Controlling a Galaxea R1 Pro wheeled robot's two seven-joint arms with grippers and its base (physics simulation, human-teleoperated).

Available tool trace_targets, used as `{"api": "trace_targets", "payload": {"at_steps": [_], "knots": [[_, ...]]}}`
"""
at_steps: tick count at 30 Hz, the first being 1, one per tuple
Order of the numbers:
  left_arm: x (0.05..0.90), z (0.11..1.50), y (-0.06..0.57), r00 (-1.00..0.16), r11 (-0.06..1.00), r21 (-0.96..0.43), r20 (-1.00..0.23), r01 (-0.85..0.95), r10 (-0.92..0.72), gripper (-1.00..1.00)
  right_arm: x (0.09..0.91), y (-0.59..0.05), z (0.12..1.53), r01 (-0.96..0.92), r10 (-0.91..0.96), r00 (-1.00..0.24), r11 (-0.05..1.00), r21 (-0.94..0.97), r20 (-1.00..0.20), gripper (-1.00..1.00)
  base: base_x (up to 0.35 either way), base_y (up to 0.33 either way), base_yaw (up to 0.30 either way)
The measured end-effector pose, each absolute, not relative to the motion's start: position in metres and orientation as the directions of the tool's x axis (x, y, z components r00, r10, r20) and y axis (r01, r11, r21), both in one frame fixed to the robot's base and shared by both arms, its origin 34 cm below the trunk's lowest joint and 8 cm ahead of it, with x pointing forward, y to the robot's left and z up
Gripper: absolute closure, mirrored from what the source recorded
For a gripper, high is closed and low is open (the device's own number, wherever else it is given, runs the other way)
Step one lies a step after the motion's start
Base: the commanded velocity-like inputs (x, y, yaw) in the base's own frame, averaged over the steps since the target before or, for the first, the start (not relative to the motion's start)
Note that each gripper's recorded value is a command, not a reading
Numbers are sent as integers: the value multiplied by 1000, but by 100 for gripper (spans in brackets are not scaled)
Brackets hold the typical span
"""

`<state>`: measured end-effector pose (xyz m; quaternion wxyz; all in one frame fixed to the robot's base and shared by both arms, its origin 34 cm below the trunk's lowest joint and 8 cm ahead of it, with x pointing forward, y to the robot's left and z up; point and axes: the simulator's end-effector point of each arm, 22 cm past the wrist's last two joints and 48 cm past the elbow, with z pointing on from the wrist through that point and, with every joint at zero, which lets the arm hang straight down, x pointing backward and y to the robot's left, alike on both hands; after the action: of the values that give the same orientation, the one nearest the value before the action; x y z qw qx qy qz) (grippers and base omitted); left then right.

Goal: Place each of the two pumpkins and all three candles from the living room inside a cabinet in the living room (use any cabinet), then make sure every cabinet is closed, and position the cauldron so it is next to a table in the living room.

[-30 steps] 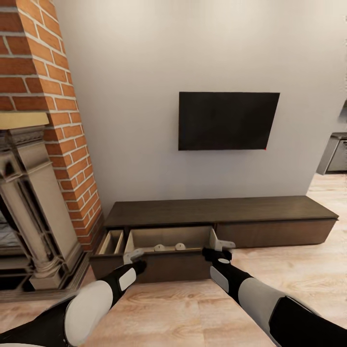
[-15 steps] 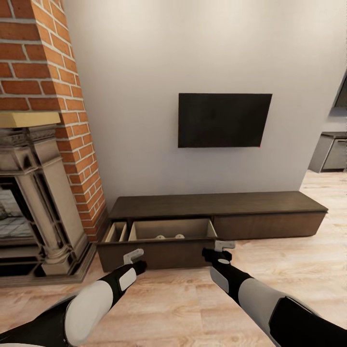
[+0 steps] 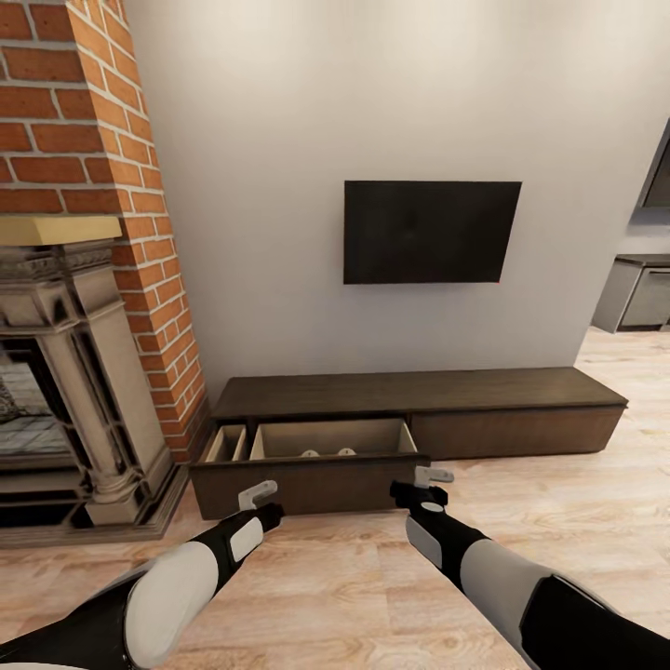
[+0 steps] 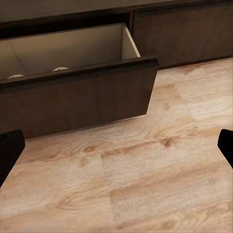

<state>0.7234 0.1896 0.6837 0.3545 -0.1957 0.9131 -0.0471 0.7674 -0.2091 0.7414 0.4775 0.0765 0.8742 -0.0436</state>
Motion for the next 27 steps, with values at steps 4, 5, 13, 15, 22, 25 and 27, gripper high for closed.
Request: {"api": "trace_targets", "payload": {"at_steps": [4, 5, 13, 15, 22, 25, 27], "knots": [[723, 684, 190, -672, 919, -225, -629, -324, -391, -100, 767, -209, 741, 175, 92, -533, 985, -3, -841, -100, 0, 0, 0], [722, 683, 190, -673, 919, -224, -628, -325, -391, -100, 767, -209, 741, 175, 92, -533, 985, -4, -841, -100, 0, 0, 0], [713, 673, 189, -684, 919, -219, -616, -327, -391, -100, 751, -208, 722, 173, 92, -558, 985, -7, -825, -100, 0, 0, 0], [710, 671, 189, -687, 919, -217, -613, -329, -391, -100, 750, -207, 721, 172, 91, -560, 985, -8, -823, -100, 0, 0, 0], [675, 638, 192, -721, 918, -195, -572, -344, -392, -100, 736, -193, 703, 119, 93, -586, 992, 27, -805, -100, 0, 0, 0], [661, 626, 193, -734, 918, -186, -555, -350, -392, -100, 724, -182, 690, 78, 94, -604, 995, 58, -791, -100, 0, 0, 0], [650, 617, 194, -744, 918, -179, -541, -354, -392, -100, 720, -179, 685, 69, 93, -611, 996, 64, -786, -100, 0, 0, 0]]}}
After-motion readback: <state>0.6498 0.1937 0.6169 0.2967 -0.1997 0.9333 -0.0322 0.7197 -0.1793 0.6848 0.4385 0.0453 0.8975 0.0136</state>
